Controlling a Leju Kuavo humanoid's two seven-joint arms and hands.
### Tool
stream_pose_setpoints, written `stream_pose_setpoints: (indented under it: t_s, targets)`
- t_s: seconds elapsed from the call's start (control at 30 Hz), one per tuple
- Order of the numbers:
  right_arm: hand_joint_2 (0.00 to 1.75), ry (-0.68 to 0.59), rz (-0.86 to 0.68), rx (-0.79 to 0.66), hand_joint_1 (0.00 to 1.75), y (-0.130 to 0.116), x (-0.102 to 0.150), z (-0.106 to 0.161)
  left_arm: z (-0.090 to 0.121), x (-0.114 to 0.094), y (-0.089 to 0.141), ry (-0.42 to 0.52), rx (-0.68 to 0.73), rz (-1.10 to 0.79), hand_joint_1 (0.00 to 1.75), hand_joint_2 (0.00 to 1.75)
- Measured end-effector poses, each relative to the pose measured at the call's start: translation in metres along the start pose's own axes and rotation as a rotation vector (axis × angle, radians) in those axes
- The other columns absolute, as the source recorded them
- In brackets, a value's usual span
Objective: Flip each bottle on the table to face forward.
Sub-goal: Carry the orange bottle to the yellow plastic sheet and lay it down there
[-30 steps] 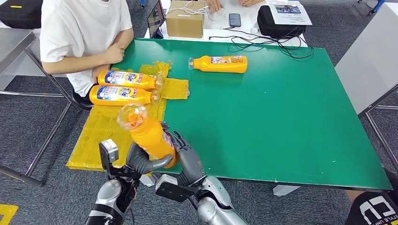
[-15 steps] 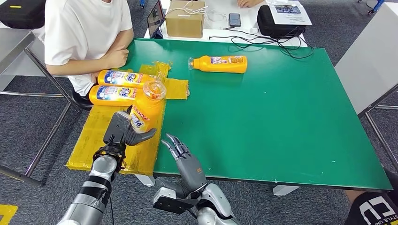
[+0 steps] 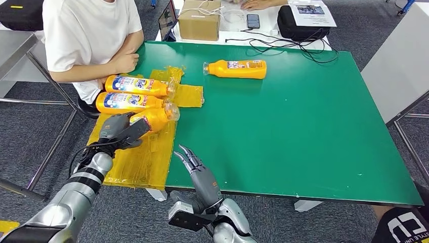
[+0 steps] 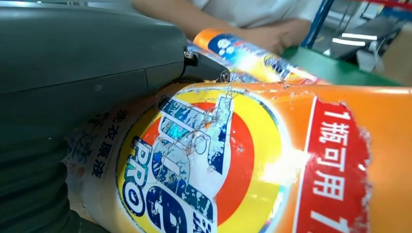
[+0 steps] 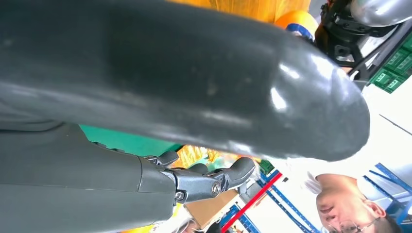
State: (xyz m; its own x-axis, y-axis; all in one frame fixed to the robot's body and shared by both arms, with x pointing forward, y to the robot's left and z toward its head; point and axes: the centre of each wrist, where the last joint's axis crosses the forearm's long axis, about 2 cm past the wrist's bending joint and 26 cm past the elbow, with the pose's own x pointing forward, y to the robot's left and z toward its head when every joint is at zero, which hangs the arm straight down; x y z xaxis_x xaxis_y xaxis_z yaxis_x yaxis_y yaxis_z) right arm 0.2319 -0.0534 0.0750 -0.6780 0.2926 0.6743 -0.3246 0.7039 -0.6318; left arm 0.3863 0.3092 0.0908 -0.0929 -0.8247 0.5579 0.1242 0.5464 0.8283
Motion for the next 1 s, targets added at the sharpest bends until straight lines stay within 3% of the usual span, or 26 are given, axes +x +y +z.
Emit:
stream_pose_setpoints:
  t_s: [0.1,0.13,0.17,0.33,0.8,0.9,1.0]
  targets:
    - [0.00,-0.004,-0.011,0.002,0.00,0.000,0.000,0.000,-0.003,-0.002,0.002,0.020,-0.096,-0.077,0.22,1.75]
    - [0.00,-0.007,-0.014,0.003,0.00,0.000,-0.001,-0.001,-0.005,-0.002,0.002,0.025,-0.141,-0.109,0.05,1.75]
    - [0.00,-0.011,-0.017,0.003,0.00,-0.001,-0.001,-0.001,-0.006,-0.003,0.003,0.030,-0.187,-0.139,0.01,1.75]
    - [0.00,-0.014,-0.024,0.005,0.00,0.000,-0.003,0.001,-0.004,-0.015,0.005,0.038,-0.317,-0.196,0.00,1.75]
    - [0.00,-0.029,-0.028,0.010,0.00,-0.001,-0.010,0.001,-0.003,-0.027,0.014,-0.001,-0.369,-0.209,0.00,1.75]
    - [0.00,-0.021,-0.027,0.000,0.00,-0.002,-0.012,0.001,-0.001,-0.029,0.014,-0.035,-0.299,-0.087,0.00,1.75]
    - [0.00,-0.015,-0.023,-0.007,0.00,-0.005,-0.015,0.000,0.002,-0.024,0.006,-0.076,-0.222,0.236,0.00,1.75]
